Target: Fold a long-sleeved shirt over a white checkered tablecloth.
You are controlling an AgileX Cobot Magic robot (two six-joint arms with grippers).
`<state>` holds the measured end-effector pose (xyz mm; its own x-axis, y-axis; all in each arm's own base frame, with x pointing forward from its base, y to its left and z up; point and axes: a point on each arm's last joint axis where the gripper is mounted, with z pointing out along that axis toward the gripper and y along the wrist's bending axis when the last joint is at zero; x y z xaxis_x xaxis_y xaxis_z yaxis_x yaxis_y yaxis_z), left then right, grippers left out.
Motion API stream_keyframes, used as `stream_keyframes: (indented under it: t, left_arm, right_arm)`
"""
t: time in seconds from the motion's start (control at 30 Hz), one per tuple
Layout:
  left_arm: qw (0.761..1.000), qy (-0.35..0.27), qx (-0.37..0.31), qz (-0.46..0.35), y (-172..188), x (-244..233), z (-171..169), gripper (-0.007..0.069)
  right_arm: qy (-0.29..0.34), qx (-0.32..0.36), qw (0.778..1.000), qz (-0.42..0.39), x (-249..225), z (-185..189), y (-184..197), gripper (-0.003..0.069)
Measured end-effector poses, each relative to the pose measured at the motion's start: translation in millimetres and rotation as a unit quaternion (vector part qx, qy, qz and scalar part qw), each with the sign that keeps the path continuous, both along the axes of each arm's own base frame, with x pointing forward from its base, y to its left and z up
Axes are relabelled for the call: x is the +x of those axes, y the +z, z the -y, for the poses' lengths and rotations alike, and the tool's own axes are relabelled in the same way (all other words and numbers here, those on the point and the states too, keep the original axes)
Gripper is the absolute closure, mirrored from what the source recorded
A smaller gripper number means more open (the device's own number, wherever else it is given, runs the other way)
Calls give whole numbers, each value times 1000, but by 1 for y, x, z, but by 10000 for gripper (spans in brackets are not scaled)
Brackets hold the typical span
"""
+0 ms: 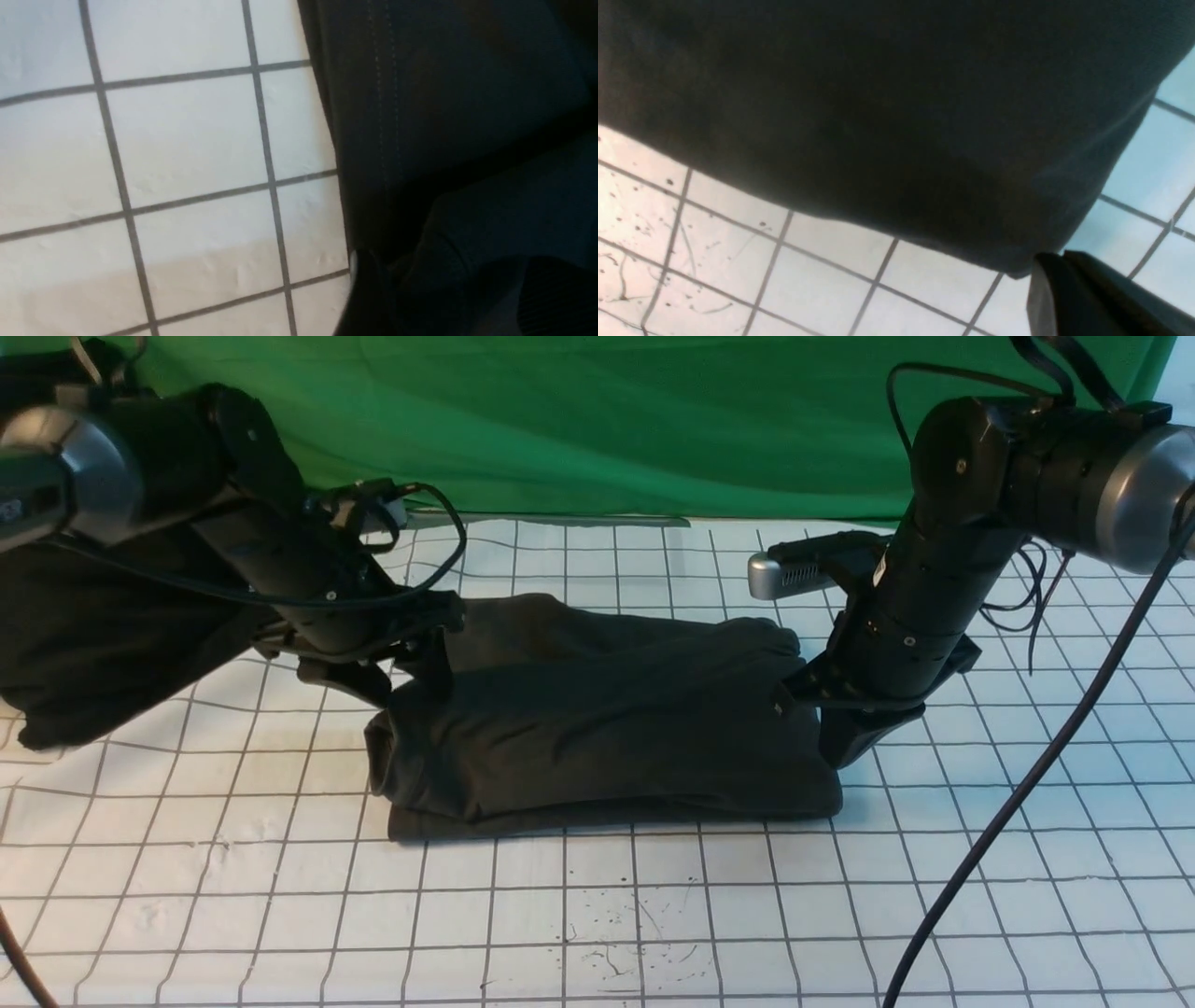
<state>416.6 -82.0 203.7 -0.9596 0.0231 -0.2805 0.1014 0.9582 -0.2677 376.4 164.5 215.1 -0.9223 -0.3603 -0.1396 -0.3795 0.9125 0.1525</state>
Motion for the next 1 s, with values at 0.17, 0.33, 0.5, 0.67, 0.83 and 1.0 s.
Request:
stream_keyframes:
  t: [0.17,0.33,0.5,0.67,0.83,1.0]
  left_arm:
    - [1000,-21,-5,7,1,0,1,541]
    - [999,-38,-9,24,12,5,2,606]
    - [998,-32,-1,45,32,11,-9,606]
    - [999,-22,5,45,34,13,-17,606]
    - [999,-25,14,31,21,16,-18,603]
    - [999,-24,20,42,22,19,-19,530]
  right_arm:
    - [0,0,1000,1,0,0,0,661]
    - [0,1,1000,2,0,0,0,661]
    - [0,1,1000,3,0,0,0,661]
    - [-2,4,1000,12,2,-1,0,661]
    - [-2,5,1000,14,3,-1,0,661]
    - [-2,5,1000,16,3,-1,2,661]
